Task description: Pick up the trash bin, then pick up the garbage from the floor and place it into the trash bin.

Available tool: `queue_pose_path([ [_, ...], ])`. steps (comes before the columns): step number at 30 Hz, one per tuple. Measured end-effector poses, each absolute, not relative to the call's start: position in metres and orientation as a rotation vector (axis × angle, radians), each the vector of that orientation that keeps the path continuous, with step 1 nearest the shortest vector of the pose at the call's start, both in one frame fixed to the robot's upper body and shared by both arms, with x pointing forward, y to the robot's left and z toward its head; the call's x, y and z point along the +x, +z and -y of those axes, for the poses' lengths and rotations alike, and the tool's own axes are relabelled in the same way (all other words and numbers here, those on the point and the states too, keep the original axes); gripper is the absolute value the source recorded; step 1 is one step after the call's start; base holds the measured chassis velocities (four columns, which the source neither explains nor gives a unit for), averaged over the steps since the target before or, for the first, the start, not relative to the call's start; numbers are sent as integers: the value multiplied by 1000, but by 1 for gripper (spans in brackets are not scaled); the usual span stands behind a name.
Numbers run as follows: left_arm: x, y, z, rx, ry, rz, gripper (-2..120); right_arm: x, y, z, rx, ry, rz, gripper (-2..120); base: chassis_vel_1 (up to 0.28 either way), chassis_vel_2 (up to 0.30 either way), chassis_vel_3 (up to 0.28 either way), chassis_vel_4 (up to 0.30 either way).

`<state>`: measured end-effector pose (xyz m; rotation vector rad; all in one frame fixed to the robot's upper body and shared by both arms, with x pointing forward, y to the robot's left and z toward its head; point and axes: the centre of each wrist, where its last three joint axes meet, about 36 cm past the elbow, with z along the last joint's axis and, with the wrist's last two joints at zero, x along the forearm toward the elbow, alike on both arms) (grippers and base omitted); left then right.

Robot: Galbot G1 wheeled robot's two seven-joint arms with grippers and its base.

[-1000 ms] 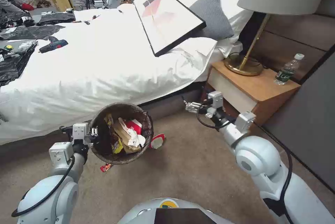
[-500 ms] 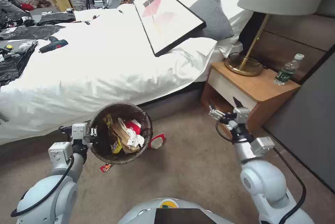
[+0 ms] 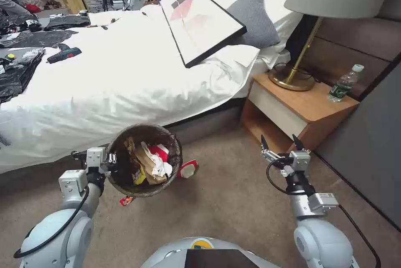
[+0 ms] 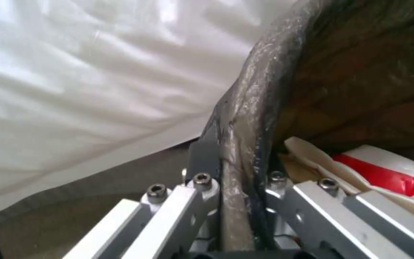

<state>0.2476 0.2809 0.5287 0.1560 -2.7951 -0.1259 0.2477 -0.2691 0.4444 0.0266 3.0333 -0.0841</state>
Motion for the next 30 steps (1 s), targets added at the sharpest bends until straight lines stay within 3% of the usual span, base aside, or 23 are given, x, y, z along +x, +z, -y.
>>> queue_pose_path([
  [30, 248, 528, -281, 155, -131, 2785, 3, 247, 445, 266, 20, -66, -3049, 100, 16, 16, 16, 14],
])
